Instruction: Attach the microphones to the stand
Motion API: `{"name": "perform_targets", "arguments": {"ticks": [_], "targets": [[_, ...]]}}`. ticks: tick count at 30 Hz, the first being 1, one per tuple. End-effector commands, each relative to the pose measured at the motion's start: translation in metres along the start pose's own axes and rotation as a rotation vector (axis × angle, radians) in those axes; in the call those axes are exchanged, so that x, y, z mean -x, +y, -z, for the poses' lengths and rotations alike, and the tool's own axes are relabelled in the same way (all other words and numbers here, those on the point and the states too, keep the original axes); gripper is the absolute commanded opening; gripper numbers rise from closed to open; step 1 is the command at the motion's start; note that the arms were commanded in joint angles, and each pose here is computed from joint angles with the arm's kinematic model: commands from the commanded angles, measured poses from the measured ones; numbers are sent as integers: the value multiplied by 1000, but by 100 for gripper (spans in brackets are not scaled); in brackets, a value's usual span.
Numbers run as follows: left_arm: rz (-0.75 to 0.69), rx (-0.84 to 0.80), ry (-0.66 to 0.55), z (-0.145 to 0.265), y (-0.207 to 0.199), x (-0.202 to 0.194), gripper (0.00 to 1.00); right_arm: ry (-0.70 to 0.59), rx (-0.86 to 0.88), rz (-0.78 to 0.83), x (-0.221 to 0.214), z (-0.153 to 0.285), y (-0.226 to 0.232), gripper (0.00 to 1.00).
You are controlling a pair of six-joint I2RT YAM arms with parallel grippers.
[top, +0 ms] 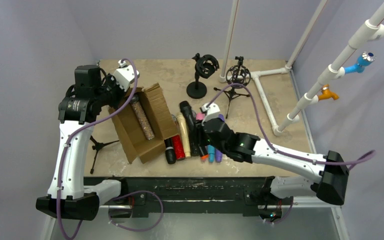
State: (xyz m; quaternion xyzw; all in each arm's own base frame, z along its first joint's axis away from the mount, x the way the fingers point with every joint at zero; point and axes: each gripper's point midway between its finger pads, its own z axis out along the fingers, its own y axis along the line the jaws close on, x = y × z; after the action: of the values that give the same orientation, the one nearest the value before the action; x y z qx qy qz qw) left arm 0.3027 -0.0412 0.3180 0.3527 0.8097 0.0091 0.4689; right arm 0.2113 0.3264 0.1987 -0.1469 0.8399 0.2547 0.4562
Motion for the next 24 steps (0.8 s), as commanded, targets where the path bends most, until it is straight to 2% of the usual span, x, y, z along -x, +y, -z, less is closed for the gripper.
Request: {"name": "perform_targets", "arguments": {"ticks": [1,7,12,24], "targets": [[3,-6,-67,3,-1,16,0,-1,-195,-118,-18,18,-74,0],[9,-20,-67,2,-4,15,0,44,-379,-223,-69,26,-136,0],[9,-24,-67,3,-7,13,0,65,-483,-282,-94,25,-175,0],[8,-34,-69,6,-10,12,0,84,-571,-302,-92,0,-206,0]]}}
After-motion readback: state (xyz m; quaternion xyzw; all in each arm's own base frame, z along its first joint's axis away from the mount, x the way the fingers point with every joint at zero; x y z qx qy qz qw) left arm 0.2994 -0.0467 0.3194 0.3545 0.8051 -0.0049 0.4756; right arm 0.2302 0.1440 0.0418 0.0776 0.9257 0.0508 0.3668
